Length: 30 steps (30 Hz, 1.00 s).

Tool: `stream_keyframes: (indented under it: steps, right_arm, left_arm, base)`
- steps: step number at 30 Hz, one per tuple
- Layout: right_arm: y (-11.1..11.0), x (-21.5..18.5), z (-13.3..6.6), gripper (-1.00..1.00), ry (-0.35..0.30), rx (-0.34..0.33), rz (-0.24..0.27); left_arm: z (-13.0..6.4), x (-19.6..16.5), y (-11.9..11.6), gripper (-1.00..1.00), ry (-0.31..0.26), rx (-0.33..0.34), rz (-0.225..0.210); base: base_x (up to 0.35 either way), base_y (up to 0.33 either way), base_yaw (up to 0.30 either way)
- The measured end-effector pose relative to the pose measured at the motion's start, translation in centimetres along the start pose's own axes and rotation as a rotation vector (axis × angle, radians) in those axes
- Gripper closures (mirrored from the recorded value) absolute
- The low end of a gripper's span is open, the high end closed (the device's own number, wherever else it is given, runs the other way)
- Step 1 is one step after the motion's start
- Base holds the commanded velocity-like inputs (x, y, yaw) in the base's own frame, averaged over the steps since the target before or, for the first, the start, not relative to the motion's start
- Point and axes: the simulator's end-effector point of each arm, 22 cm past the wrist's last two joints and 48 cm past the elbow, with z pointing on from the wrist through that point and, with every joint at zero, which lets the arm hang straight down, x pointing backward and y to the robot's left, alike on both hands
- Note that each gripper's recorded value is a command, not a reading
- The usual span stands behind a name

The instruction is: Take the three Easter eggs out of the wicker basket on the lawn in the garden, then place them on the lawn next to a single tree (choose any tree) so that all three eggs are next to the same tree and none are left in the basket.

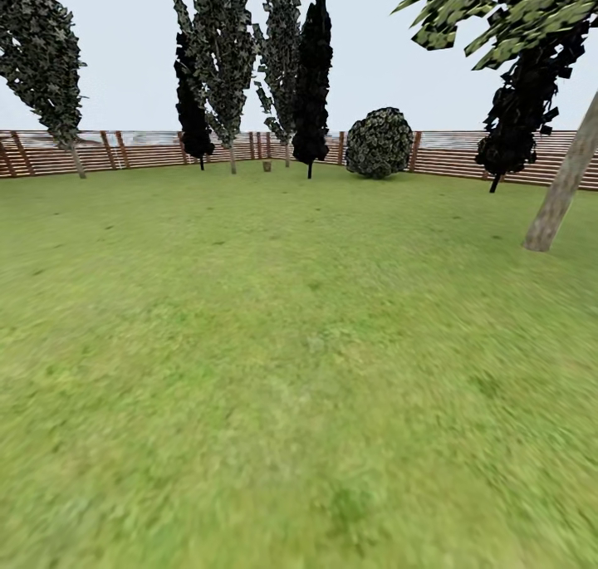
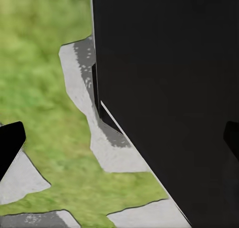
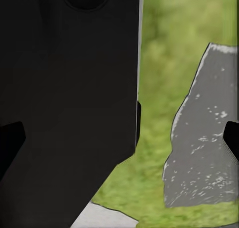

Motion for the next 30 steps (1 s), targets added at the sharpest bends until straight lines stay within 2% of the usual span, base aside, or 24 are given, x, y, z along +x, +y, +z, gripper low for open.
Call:
stream_keyframes:
  steps: [30]
  right_arm:
    - [-0.02, -0.01, 0.0, -1.0, 0.0, 0.0, -0.016]
  left_arm:
    - [0.0, -0.03, 0.01, -1.0, -0.001, 0.0, 0.0]
  base:
    - [0.33, 0.0, 0.04]
